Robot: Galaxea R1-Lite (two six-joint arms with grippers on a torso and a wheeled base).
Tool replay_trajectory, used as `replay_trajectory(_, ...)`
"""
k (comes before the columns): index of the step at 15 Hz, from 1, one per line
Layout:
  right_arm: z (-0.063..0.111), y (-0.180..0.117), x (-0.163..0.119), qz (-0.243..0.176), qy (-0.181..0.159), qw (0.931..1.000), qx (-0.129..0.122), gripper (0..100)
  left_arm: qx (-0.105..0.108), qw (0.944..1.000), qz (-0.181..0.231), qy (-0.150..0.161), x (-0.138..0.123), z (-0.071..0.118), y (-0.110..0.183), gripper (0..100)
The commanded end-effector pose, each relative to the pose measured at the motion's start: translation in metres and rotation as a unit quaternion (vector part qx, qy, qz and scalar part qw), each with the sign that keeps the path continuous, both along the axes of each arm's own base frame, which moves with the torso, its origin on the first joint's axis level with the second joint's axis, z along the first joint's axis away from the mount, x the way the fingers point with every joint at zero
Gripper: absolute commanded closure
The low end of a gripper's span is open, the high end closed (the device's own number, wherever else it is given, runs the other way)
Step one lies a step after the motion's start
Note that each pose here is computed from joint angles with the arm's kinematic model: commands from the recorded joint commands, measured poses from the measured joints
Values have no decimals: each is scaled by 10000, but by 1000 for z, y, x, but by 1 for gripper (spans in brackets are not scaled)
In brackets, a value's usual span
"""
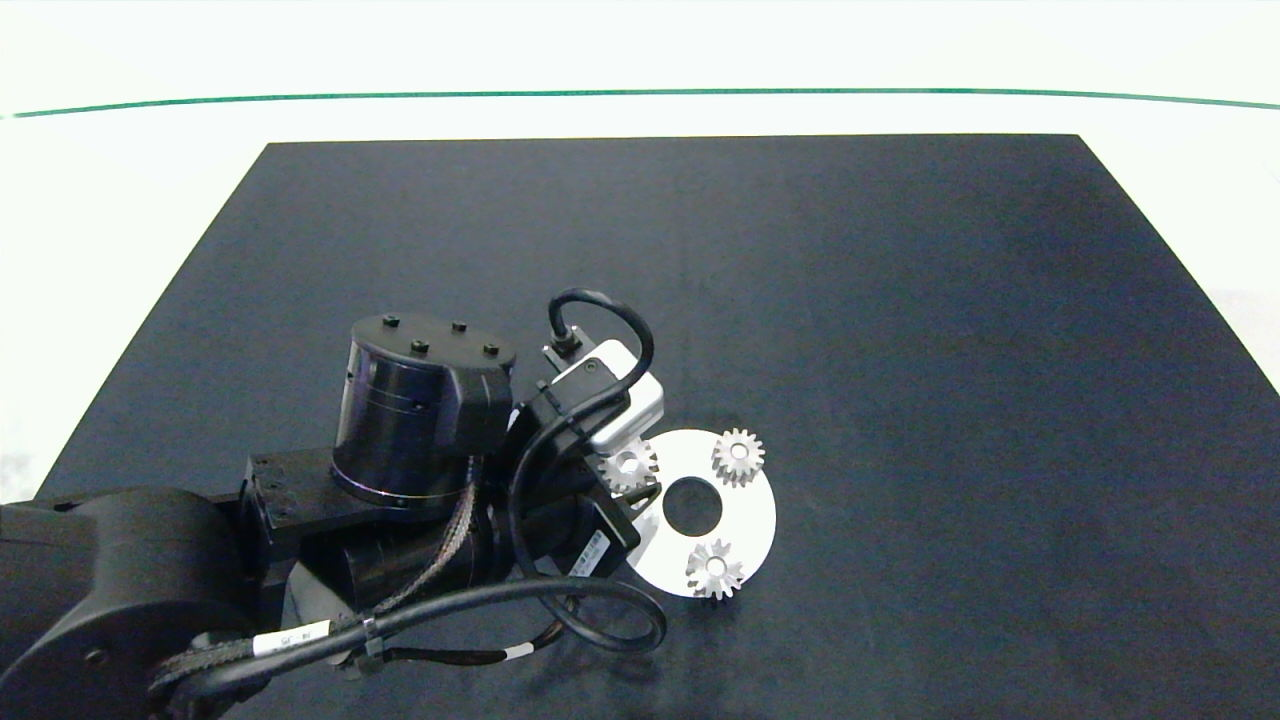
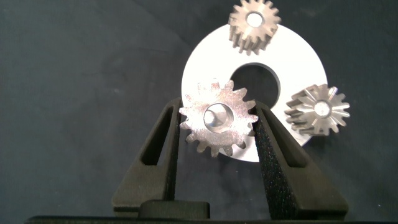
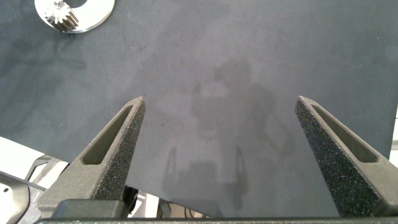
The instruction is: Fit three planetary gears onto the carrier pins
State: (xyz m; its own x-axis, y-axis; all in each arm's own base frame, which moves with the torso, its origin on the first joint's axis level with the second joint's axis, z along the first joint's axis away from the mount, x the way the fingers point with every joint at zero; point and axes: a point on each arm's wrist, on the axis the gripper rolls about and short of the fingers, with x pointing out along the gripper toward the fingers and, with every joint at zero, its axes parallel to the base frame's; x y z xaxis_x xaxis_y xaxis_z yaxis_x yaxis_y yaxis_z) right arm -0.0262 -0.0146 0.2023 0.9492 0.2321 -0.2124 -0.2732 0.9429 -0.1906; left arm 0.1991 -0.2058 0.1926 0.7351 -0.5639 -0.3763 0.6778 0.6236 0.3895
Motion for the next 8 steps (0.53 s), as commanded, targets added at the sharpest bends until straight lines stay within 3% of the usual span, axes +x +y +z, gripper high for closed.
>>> replay_trajectory(1, 0, 0, 0, -4, 11, 10000, -12, 0, 70, 9999, -56, 47, 1, -6, -6, 99)
replay_trajectory(8, 0, 0, 0, -4, -3, 10000, -6, 0, 172, 9998, 112, 39, 5, -10, -10, 99)
